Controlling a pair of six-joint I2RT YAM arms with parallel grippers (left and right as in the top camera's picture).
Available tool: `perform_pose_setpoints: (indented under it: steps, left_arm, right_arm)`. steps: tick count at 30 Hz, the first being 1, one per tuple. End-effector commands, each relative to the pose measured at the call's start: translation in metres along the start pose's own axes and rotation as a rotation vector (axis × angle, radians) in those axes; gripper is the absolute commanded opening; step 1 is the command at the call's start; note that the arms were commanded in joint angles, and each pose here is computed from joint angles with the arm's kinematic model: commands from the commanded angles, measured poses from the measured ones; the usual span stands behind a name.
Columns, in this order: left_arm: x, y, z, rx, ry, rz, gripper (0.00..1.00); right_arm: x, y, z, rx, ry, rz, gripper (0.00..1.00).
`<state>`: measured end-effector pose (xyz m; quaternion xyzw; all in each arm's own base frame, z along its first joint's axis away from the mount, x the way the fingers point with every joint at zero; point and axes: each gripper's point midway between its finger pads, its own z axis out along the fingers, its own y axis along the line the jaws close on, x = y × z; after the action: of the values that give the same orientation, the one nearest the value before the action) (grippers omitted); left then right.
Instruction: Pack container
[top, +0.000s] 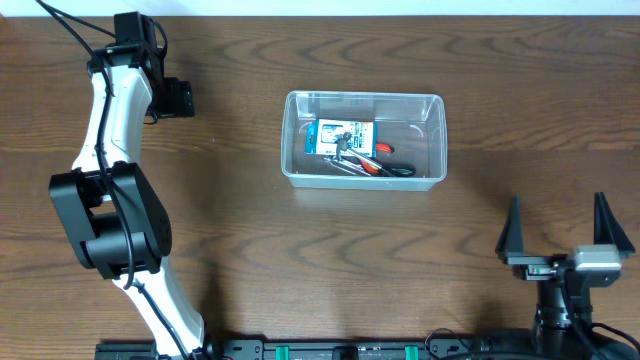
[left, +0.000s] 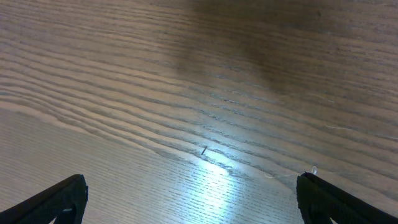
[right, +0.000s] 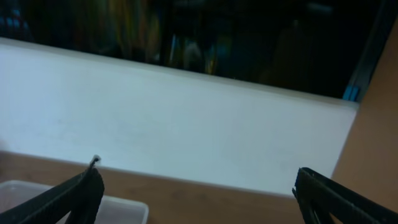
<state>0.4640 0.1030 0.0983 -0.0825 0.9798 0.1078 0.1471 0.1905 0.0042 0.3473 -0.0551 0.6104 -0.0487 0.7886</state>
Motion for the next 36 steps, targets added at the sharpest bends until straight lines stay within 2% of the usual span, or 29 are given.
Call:
perform_pose_setpoints:
  steps: [1,11,26,36]
  left_arm:
    - [0.005,0.001,0.008,-0.015,0.025,0.003,0.97]
    - [0.005,0.001,0.008,-0.015,0.025,0.003,0.98]
    - [0.005,0.001,0.008,-0.015,0.025,0.003,0.98]
    - [0.005,0.001,0.008,-0.015,0.025,0.003,0.98]
  right_arm:
    - [0.002,0.004,-0.002,-0.01,-0.06,-0.004,0.99]
    - [0.011,0.007,0.007,-0.007,-0.157,-0.01,0.99]
    - [0.087,0.017,0.019,-0.023,-0.042,-0.004,0.99]
    - [0.105,0.02,0.019,-0.022,-0.053,-0.004,0.99]
